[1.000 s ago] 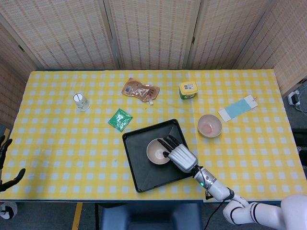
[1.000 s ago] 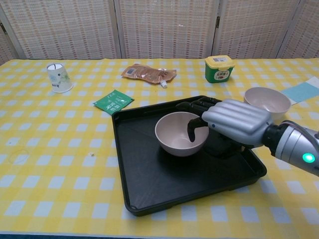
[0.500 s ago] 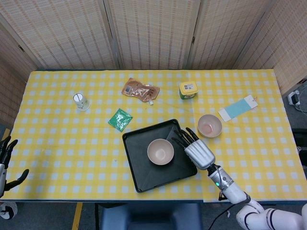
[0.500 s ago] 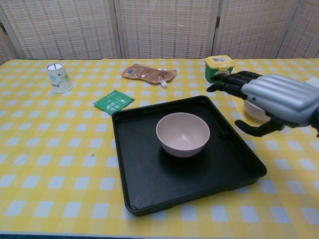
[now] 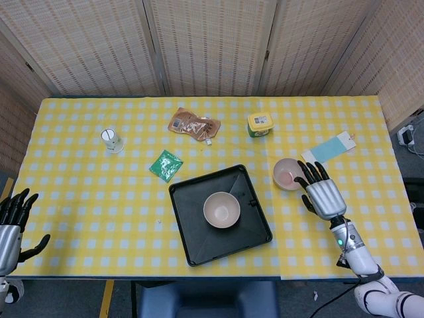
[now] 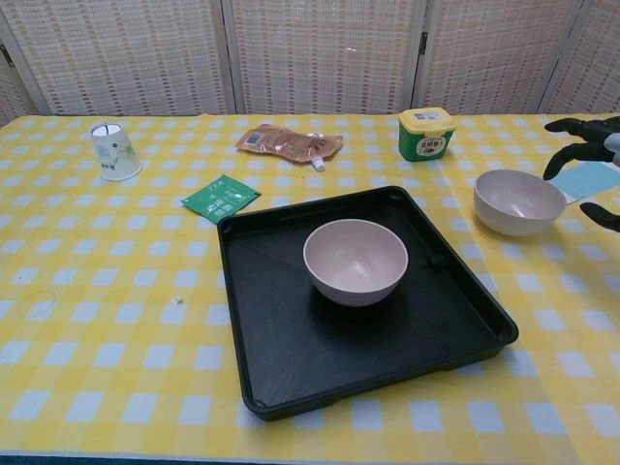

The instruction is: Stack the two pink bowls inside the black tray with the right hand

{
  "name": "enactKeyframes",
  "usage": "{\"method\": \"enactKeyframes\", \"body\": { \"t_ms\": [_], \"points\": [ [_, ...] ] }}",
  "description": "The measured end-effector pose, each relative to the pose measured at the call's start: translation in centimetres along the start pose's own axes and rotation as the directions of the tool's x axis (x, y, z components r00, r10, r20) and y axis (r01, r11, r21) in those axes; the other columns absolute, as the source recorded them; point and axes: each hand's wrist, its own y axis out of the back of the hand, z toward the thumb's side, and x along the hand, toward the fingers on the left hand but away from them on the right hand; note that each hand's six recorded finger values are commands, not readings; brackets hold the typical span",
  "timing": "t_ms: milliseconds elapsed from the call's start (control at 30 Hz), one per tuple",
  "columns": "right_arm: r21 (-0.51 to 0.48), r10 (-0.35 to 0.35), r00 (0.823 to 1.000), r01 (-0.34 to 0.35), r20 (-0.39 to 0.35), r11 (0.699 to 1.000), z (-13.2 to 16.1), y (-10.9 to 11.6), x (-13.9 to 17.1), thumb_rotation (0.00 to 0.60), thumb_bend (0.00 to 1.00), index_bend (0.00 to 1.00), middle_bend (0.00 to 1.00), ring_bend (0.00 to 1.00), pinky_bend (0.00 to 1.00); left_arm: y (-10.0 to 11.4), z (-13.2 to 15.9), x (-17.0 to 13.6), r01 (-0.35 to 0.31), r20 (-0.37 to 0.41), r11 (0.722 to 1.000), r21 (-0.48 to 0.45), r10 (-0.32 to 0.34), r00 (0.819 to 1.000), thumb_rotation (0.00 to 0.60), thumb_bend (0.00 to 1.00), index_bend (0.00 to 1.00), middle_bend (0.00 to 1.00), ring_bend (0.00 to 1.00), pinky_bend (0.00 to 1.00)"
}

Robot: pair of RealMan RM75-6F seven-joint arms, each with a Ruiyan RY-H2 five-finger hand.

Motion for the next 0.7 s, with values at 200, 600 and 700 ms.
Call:
{"method": "enactKeyframes", "body": {
  "t_ms": [200, 600, 700],
  "points": [
    [0.012, -0.018, 1.0, 0.017, 0.025, 1.0, -0.9, -1.2, -0.5, 0.6, 0.52, 0.35, 0.0, 0.0, 0.0, -0.1, -0.1, 0.1, 0.001, -0.01, 1.0, 0.006, -0.001, 1.0, 0.6, 0.3, 0.0, 0.0, 0.0, 0.0],
    [-0.017, 0.024, 0.998, -0.023, 0.057, 1.0, -0.9, -3.9, -2.8, 0.6, 0.52, 0.37, 0.0, 0.0, 0.0, -0.1, -0.4, 0.2, 0.007, -0.022, 1.0, 0.005, -0.007, 1.0, 0.6, 0.3, 0.0, 0.0, 0.0, 0.0],
    [-0.013, 0.029, 0.998, -0.029, 0.053, 1.0, -0.6, -4.3, -3.3, 0.6, 0.52, 0.41, 0.0, 0.0, 0.0, -0.1, -0.4, 0.2, 0.015, -0.022, 1.0, 0.002, -0.014, 1.0, 0.6, 0.3, 0.0, 0.0, 0.0, 0.0]
  ]
}}
